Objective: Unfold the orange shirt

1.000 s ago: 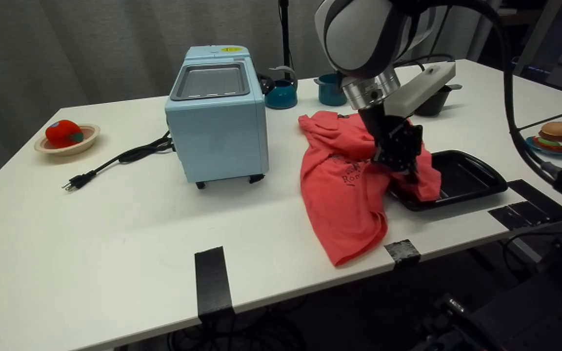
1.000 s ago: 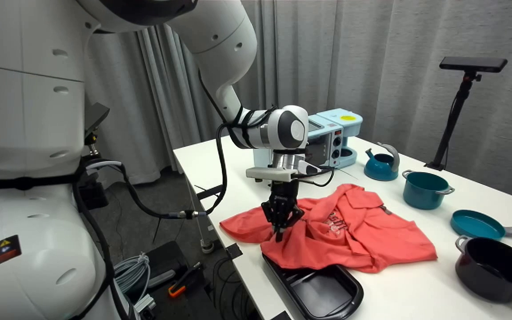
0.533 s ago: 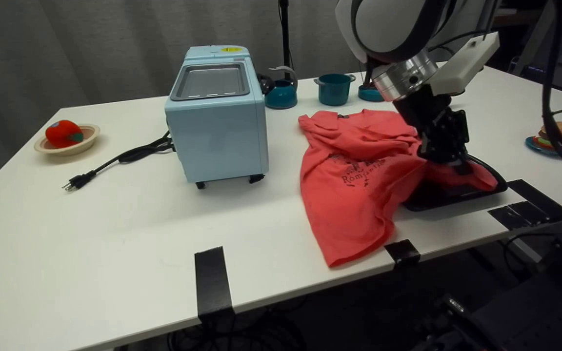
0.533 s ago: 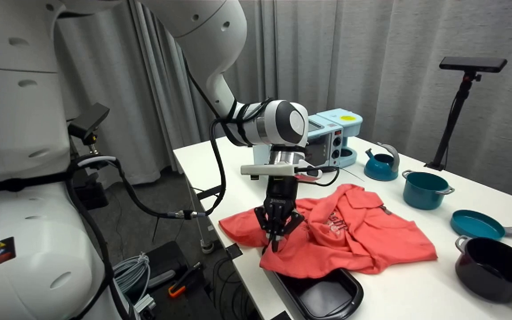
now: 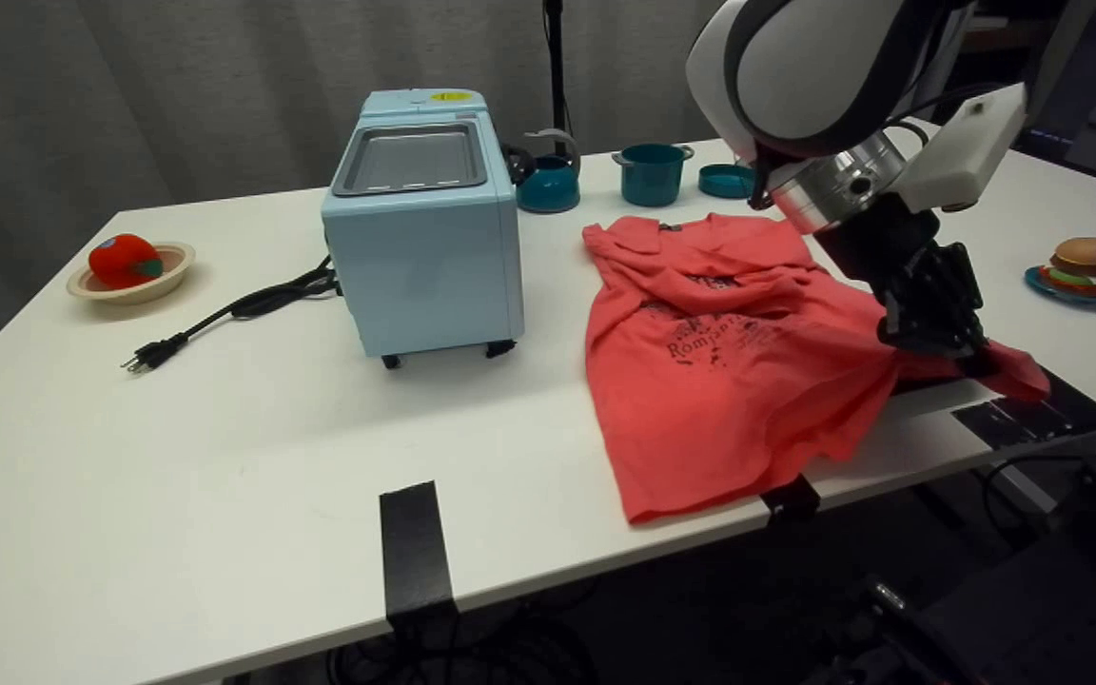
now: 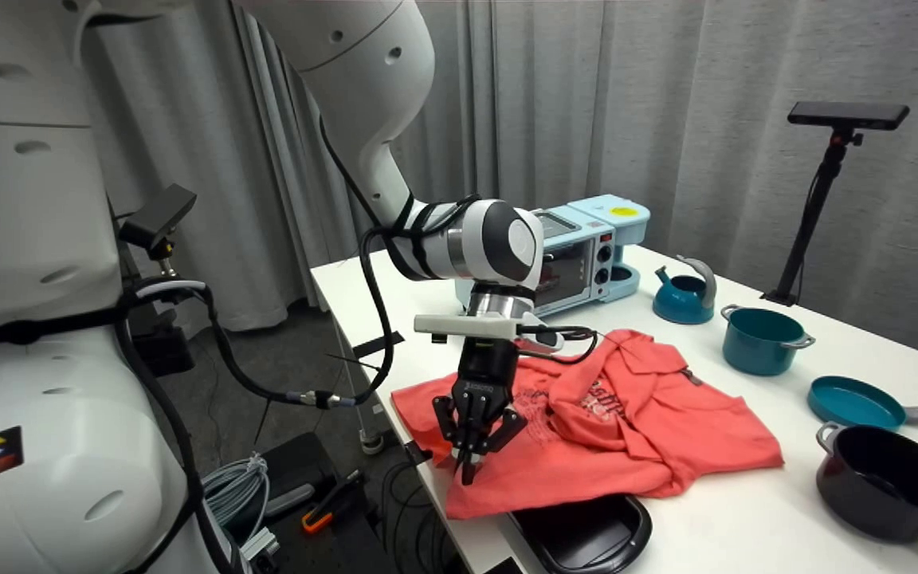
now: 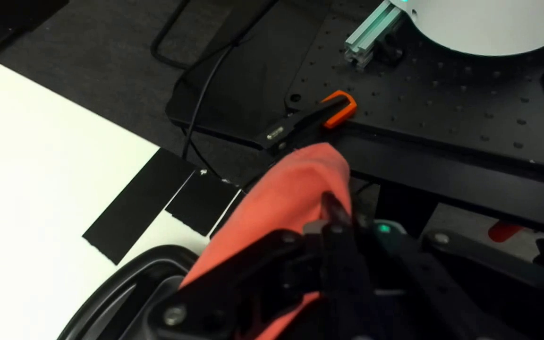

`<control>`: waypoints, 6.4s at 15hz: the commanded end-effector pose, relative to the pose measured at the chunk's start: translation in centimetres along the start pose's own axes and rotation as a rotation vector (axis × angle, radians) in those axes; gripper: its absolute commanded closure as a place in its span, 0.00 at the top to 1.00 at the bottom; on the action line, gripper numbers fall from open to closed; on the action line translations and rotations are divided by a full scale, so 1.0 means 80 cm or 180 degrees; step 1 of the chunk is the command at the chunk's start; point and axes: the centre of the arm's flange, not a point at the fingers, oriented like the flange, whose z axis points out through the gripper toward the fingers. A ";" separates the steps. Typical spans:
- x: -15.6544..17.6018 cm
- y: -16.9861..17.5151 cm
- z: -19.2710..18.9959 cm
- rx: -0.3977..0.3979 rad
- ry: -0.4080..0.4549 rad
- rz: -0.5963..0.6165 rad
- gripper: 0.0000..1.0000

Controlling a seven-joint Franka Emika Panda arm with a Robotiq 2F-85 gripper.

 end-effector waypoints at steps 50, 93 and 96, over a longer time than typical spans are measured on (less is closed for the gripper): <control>0.125 0.211 -0.212 0.1235 0.1724 0.1274 1.00; 0.282 0.272 -0.287 0.0901 0.2328 0.0382 1.00; 0.295 0.268 -0.294 0.0709 0.2309 0.0031 1.00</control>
